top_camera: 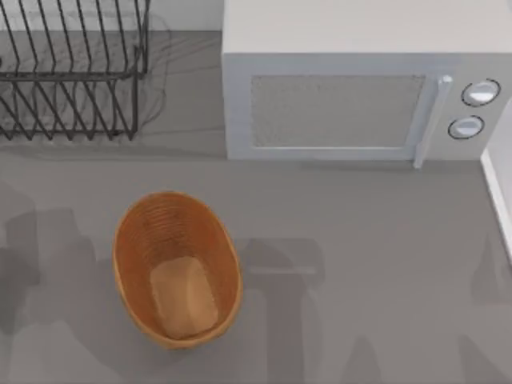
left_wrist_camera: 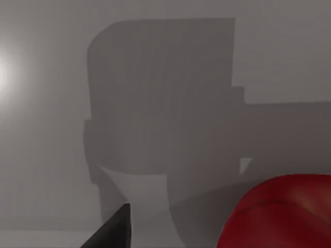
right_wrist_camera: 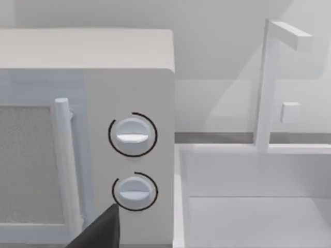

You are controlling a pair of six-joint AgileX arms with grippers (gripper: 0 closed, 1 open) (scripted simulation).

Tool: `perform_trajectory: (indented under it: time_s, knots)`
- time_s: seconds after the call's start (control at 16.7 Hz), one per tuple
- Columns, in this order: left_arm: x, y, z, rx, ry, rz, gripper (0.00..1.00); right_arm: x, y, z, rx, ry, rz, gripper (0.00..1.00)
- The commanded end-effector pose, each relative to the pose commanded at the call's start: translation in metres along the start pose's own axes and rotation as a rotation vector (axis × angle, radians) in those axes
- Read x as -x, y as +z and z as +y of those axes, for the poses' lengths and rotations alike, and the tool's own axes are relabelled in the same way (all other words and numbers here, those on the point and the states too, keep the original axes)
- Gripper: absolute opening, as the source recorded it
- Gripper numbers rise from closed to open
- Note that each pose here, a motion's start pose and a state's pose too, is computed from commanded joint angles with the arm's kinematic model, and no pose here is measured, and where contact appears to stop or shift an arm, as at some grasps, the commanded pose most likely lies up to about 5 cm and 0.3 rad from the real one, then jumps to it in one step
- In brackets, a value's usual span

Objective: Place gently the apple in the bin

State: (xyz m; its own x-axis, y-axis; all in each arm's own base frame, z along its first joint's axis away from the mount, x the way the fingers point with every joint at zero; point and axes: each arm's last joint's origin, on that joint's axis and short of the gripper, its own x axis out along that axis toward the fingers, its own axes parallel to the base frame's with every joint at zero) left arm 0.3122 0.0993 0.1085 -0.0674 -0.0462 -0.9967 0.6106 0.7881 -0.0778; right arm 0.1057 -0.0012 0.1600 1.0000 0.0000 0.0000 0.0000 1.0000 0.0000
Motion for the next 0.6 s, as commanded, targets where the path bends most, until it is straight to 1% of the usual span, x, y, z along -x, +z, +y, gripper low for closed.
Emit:
perform_trajectory:
  time_s: [0.54,0.6]
  knots:
    - [0.0,0.0,0.0,0.0,0.0,0.0,0.02,0.0,0.0,0.0,0.0,0.0,0.0,1.0]
    - [0.0,0.0,0.0,0.0,0.0,0.0,0.0,0.0,0.0,0.0,0.0,0.0,0.0,1.0]
